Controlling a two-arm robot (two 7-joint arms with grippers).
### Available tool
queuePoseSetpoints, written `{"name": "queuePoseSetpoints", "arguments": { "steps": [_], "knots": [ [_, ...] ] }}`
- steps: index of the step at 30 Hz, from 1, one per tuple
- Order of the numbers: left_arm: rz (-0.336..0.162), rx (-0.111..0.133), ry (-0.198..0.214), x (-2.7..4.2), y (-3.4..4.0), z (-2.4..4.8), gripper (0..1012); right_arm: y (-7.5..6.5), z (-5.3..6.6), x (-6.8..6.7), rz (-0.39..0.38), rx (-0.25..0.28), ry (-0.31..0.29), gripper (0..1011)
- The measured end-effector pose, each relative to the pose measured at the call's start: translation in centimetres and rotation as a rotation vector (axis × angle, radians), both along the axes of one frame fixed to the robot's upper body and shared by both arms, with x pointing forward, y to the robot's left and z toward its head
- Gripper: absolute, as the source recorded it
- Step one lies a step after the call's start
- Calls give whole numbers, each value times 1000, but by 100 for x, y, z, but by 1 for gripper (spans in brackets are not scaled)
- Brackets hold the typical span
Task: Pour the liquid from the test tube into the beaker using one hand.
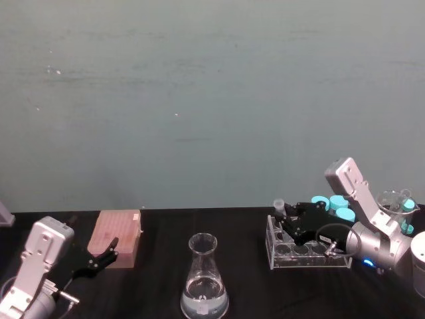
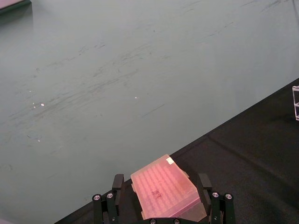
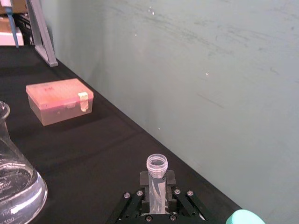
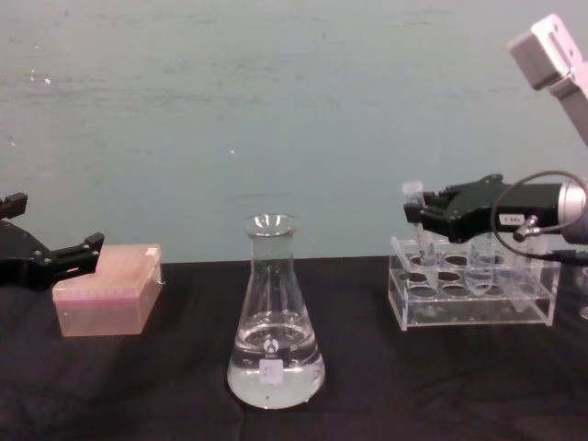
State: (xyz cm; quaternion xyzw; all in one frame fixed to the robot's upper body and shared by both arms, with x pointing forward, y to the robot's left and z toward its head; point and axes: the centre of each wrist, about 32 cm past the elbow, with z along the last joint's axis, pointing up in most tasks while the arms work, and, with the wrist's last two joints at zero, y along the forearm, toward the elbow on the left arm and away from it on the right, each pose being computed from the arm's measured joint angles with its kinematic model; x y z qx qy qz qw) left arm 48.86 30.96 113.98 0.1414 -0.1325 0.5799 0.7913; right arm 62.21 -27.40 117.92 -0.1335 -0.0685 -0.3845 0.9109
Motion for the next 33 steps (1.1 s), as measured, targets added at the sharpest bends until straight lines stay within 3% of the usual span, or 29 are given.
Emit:
{"name": "queuePoseSetpoints", "arguments": {
  "steps": [20, 33],
  "knots": [
    [0, 0, 0, 0, 0, 0, 1000, -40, 219, 14, 20, 60, -76, 194],
    [0, 0, 0, 0, 0, -1, 1000, 12, 322, -58, 3, -36, -241, 194]
  ]
}}
